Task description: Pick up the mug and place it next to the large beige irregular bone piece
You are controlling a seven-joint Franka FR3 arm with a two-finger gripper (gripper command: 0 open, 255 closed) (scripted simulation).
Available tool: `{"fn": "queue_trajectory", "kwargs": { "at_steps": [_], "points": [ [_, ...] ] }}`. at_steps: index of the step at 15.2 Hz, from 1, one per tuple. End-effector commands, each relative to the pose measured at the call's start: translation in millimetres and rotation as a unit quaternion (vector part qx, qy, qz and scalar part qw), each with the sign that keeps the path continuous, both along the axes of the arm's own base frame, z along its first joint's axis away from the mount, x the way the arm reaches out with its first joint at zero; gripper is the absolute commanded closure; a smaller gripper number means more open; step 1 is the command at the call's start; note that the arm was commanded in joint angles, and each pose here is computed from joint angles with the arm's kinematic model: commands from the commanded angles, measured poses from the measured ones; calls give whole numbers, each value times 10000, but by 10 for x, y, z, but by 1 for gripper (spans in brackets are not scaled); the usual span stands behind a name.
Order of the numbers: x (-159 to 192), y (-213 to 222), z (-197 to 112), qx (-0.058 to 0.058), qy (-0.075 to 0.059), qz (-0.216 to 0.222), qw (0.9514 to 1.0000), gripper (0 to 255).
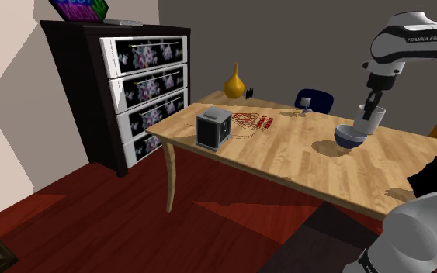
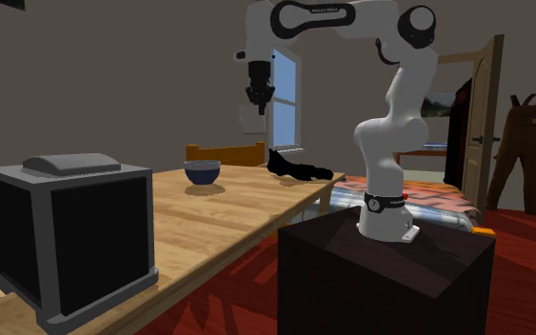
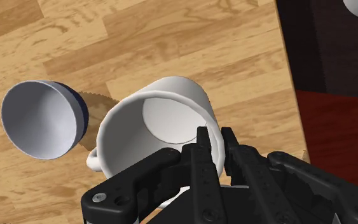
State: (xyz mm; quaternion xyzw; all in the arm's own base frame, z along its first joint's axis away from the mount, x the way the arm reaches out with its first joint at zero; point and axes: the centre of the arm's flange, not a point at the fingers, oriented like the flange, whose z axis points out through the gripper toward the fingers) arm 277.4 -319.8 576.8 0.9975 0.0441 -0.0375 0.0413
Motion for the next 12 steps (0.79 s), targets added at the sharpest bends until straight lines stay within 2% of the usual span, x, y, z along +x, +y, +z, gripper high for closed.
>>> {"fn": "queue_trajectory", "kwargs": {
  "at_steps": [1, 7, 12],
  "points": [
    [-276, -10, -11, -1, 1, 4, 10000, 255],
    [-1034, -39, -9, -1, 1, 4, 10000, 255],
    [-1034, -39, -273, -1, 1, 4, 10000, 255]
  ]
}}
